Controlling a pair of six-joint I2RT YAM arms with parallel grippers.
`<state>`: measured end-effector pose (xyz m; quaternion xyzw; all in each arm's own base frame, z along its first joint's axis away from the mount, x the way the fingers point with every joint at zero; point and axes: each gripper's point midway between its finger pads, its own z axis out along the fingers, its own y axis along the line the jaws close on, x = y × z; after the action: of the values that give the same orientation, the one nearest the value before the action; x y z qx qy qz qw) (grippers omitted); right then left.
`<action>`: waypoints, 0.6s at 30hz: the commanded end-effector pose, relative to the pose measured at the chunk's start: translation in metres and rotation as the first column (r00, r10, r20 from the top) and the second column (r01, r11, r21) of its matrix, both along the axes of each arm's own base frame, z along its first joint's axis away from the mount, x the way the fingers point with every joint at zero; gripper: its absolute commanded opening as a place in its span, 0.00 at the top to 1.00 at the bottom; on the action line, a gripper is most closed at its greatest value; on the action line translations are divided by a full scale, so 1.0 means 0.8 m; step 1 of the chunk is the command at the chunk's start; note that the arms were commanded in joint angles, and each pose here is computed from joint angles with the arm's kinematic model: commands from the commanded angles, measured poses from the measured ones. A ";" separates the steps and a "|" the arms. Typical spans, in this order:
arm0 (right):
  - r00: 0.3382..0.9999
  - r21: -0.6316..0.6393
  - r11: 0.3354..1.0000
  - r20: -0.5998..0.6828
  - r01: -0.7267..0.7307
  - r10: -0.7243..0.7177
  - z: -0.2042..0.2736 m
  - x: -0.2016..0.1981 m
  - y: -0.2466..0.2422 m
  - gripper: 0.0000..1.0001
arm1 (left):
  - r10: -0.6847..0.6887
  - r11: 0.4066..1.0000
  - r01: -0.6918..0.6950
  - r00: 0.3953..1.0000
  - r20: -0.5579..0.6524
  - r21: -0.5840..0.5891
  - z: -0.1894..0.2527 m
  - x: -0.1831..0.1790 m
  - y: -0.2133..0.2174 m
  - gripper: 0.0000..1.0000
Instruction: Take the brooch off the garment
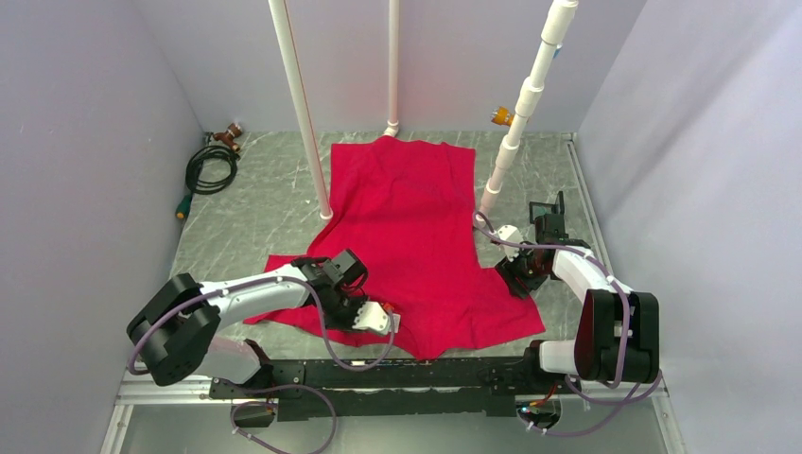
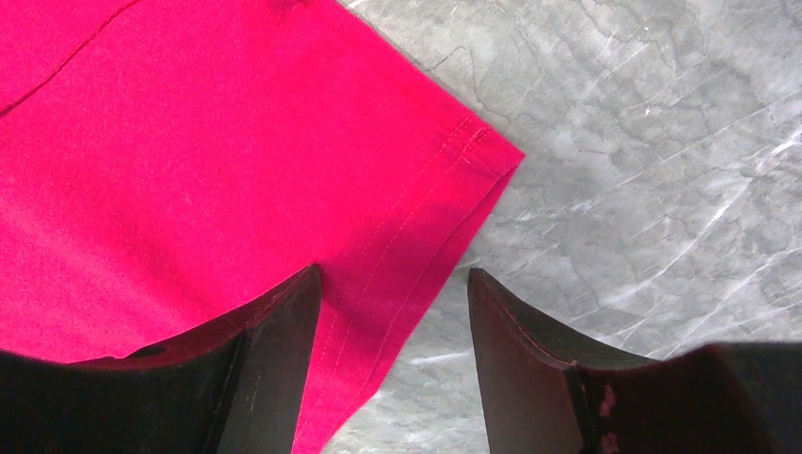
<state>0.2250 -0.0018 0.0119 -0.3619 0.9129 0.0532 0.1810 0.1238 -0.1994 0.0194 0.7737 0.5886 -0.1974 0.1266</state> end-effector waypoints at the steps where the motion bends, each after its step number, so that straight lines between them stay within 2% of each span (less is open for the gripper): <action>1: 1.000 -0.080 0.997 0.020 -0.014 0.015 -0.003 0.007 -0.019 0.39 | -0.039 0.999 0.038 0.995 0.092 0.013 -0.007 0.015 0.005 0.73; 9: 1.000 -0.123 0.992 0.010 -0.016 0.017 -0.009 0.009 -0.029 0.39 | -0.168 0.983 0.165 0.985 0.028 0.077 -0.026 -0.035 0.013 0.71; 15: 1.000 -0.155 0.988 0.009 -0.020 0.022 -0.013 0.010 -0.037 0.38 | -0.156 0.987 0.156 0.988 -0.005 0.037 -0.007 -0.042 0.003 0.65; 18: 1.000 -0.169 0.985 0.016 -0.020 0.023 -0.011 0.012 -0.042 0.38 | -0.121 0.993 0.121 0.992 -0.019 -0.010 0.011 -0.040 -0.004 0.57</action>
<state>0.2279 -0.0054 0.0115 -0.3679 0.9117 0.0448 0.1774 0.1122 -0.2051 0.0157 0.8190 0.5332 -0.1659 0.1320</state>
